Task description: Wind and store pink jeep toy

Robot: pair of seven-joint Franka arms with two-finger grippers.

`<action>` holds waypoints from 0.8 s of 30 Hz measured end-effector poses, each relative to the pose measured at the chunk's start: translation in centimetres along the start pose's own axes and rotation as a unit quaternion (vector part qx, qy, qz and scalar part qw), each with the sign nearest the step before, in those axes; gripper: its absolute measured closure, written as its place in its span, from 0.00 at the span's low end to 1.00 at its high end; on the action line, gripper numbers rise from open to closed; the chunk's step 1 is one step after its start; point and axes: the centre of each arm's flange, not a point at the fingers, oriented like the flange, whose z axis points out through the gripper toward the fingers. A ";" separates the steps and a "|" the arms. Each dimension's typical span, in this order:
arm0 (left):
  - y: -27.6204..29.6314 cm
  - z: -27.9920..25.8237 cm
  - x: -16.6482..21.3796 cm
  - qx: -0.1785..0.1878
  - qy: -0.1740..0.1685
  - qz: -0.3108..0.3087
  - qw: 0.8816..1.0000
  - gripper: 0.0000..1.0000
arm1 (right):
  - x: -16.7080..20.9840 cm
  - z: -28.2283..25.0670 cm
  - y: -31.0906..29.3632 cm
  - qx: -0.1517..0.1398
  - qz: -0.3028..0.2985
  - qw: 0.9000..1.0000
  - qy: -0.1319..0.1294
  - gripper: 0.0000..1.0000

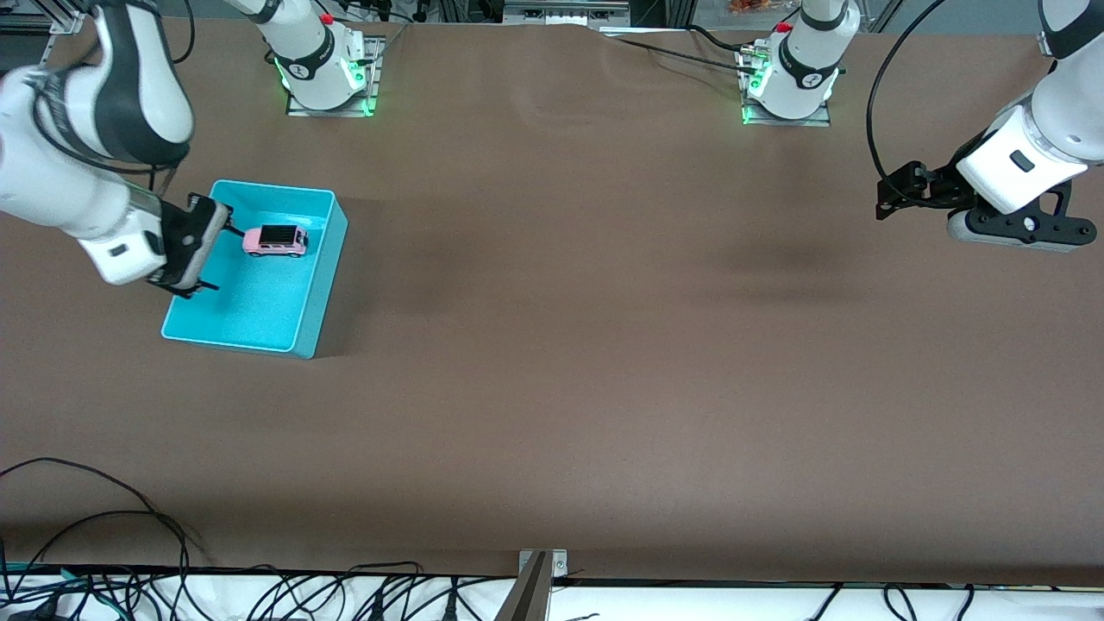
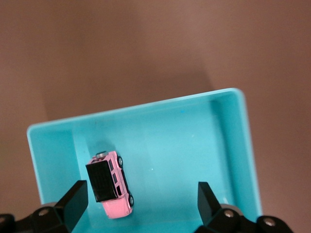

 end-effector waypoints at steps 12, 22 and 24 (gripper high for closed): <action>0.0 0.0 0.0 0.000 -0.001 0.000 1.000 0.00 | 5.2 -11.1 -1.7 -0.008 0.301 0.953 0.010 0.00; -0.1 0.0 0.0 0.000 -0.002 -0.001 1.000 0.00 | 5.2 -15.8 -1.0 -0.068 0.432 0.899 0.011 0.00; -0.1 0.0 0.0 0.000 -0.002 -0.001 1.000 0.00 | 5.0 -16.2 -0.8 -0.083 0.435 0.897 0.006 0.00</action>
